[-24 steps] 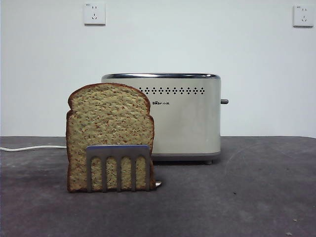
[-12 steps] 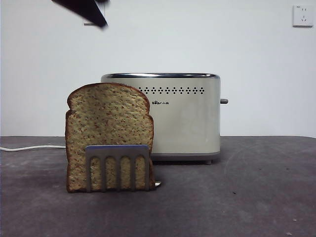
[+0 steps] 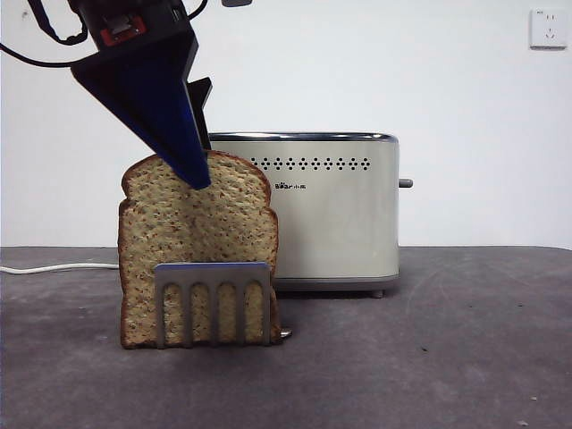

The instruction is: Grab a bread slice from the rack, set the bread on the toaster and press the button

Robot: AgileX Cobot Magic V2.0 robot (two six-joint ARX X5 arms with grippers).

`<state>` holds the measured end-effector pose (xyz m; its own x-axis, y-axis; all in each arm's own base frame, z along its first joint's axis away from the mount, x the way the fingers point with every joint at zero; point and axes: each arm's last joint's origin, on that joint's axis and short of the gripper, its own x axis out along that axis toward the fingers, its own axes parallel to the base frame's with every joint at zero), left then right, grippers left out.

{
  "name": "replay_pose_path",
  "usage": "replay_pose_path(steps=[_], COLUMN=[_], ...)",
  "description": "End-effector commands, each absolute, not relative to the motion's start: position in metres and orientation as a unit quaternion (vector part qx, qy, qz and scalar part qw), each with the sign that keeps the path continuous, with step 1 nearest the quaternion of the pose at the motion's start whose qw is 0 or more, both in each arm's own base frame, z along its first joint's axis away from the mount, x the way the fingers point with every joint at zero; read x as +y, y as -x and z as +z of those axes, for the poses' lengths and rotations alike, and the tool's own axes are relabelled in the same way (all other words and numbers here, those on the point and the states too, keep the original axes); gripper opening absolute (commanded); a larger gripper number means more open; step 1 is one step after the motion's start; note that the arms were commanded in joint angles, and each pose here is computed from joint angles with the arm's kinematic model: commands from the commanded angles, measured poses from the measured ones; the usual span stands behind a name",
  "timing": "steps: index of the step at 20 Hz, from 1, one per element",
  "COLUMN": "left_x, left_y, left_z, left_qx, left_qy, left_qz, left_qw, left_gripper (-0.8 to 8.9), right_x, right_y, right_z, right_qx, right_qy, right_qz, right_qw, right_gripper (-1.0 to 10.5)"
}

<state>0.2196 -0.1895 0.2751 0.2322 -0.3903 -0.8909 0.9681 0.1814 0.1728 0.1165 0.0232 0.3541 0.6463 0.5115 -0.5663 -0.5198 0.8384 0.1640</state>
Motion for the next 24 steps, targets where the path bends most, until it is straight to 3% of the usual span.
replay_pose_path(steps=[1,3,8,17,24], left_x=[-0.190,-0.190,-0.189,-0.189,-0.189], left_y=[-0.219,-0.218,-0.218,-0.218,-0.218], left_z=[0.274,0.273,0.273,0.280,0.347], left_qx=[0.362,0.364,0.366,0.351,0.301], left_qy=[-0.402,-0.402,-0.401,-0.400,-0.397], left_qz=[-0.507,-0.507,-0.509,-0.507,-0.501], left_qw=[0.671,0.670,0.668,0.678,0.708], left_gripper=[2.07,0.95,-0.05,-0.09,-0.09], right_x=[0.024,0.024,0.024,0.024,0.024], right_y=[-0.116,-0.116,-0.116,-0.116,-0.117], right_z=[0.354,0.354,0.354,0.354,0.354], right_qx=[0.308,0.308,0.308,0.308,0.310], right_qy=[0.011,0.011,0.011,0.011,0.011], right_qz=[0.287,0.287,0.287,0.287,0.287], right_qw=[0.907,0.907,0.907,0.907,0.906], right_gripper=[-0.1,-0.1,-0.1,-0.1,-0.1])
